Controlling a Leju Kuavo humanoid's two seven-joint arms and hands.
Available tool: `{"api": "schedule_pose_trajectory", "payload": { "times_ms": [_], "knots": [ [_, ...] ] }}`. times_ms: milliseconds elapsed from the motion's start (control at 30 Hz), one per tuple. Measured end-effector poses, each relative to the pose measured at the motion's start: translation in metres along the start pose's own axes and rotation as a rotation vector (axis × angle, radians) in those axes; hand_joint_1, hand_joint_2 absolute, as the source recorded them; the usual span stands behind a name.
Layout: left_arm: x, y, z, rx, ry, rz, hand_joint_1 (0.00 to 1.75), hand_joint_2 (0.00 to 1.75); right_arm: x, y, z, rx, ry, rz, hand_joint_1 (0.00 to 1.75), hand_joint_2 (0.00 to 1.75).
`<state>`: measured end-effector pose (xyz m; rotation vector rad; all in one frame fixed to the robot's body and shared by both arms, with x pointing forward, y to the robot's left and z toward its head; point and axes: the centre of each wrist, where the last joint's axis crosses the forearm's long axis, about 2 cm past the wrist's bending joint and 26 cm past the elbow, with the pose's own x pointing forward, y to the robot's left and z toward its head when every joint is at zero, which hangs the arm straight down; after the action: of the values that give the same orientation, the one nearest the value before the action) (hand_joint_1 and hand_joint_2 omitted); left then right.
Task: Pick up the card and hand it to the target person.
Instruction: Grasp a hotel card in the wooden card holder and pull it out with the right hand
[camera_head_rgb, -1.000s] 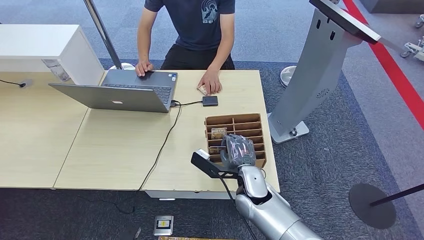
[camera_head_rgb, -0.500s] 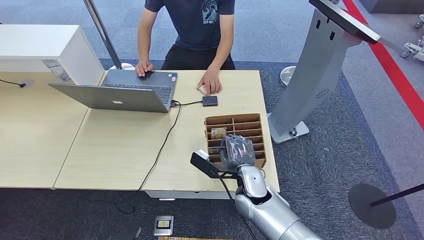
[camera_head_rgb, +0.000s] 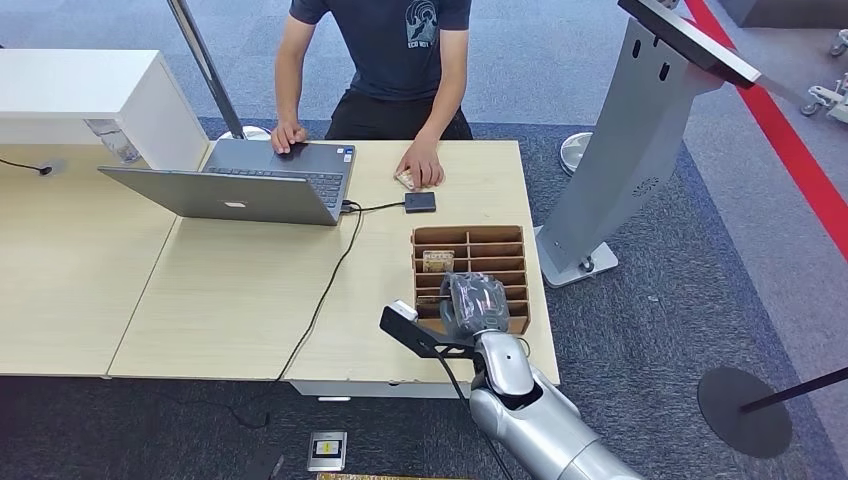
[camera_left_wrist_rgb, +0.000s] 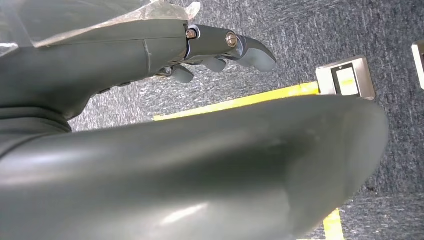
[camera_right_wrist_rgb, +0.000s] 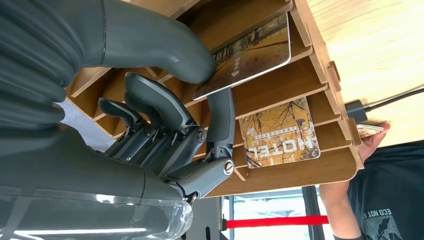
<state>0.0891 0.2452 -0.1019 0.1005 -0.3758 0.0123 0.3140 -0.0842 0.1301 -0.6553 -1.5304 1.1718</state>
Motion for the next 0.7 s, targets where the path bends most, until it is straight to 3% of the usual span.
{"api": "schedule_pose_trajectory", "payload": {
  "times_ms": [300,700],
  "knots": [
    [-0.002,0.000,0.000,-0.001,0.003,0.020,0.00,0.00,0.004,-0.012,0.000,-0.045,-0.020,-0.040,1.75,1.75],
    [-0.002,-0.001,0.000,-0.015,0.005,0.014,0.00,0.00,0.016,-0.086,-0.015,-0.271,-0.089,-0.080,1.75,1.75]
  ]
}}
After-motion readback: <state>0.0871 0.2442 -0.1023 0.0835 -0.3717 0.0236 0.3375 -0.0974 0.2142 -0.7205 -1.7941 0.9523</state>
